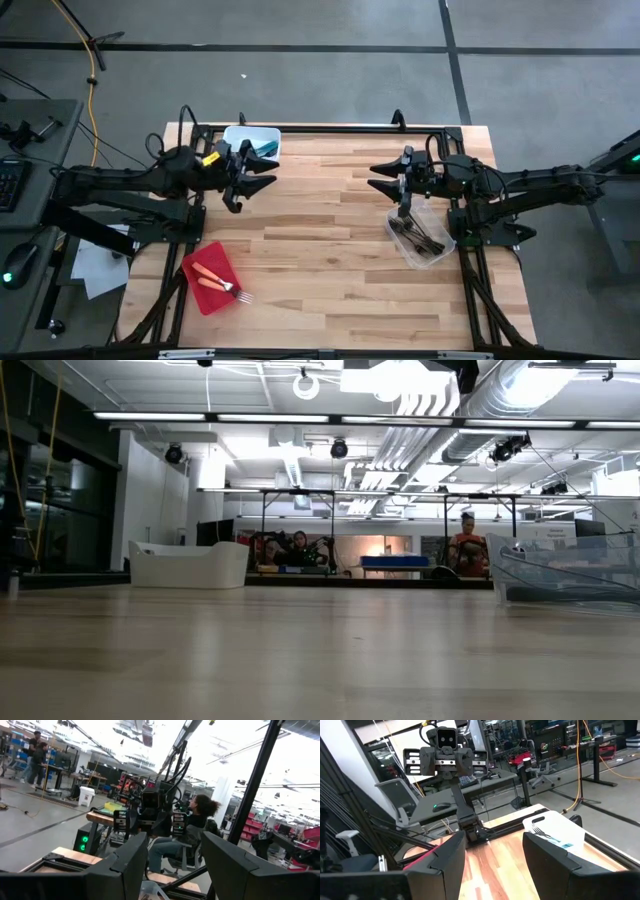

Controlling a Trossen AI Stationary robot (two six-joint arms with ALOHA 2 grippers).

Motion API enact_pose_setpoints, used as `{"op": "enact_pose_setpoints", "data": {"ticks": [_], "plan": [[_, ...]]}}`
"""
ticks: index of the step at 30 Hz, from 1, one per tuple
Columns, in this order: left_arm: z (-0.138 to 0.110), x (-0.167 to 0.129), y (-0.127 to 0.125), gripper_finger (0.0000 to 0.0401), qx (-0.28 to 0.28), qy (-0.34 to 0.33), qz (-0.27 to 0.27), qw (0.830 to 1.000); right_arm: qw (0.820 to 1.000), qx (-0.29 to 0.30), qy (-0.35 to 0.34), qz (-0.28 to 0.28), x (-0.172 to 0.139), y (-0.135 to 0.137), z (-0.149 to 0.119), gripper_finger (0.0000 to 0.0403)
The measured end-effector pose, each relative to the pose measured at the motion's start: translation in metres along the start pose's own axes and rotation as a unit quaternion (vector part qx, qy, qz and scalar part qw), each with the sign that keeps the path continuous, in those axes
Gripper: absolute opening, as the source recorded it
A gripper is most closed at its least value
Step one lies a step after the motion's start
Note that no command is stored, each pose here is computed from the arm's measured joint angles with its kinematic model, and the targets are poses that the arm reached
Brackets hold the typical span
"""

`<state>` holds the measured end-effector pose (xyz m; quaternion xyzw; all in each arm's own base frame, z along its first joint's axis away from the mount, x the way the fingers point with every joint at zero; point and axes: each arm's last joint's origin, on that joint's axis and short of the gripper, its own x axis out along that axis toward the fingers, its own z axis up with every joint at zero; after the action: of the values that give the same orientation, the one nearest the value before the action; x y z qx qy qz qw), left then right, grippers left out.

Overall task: Sort silverware by color (type)
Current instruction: Return to Home Position

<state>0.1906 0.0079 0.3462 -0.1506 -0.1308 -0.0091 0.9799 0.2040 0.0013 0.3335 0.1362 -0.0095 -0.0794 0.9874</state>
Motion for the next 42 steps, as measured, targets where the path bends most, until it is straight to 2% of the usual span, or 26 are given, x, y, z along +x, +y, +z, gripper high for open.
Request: {"op": "enact_pose_setpoints", "data": {"ticks": [30,35,39,42], "plan": [[0.004,-0.004,-0.001,0.0179,-0.022,-0.009,-0.002,1.000,1.000,0.005,0.007,-0.002,0.000,0.000,-0.001,0.0184],[0.007,-0.012,-0.004,0.0179,-0.008,0.008,-0.030,0.999,1.000,0.011,0.007,-0.002,0.000,0.000,-0.001,0.0184],[-0.004,-0.025,-0.004,0.0179,0.002,0.009,-0.038,0.999,1.000,0.017,0.014,-0.005,0.000,-0.001,-0.003,0.0184],[-0.021,-0.039,0.001,0.0179,-0.001,-0.022,-0.027,0.999,1.000,0.017,0.021,-0.007,0.000,-0.001,-0.004,0.0184]]}}
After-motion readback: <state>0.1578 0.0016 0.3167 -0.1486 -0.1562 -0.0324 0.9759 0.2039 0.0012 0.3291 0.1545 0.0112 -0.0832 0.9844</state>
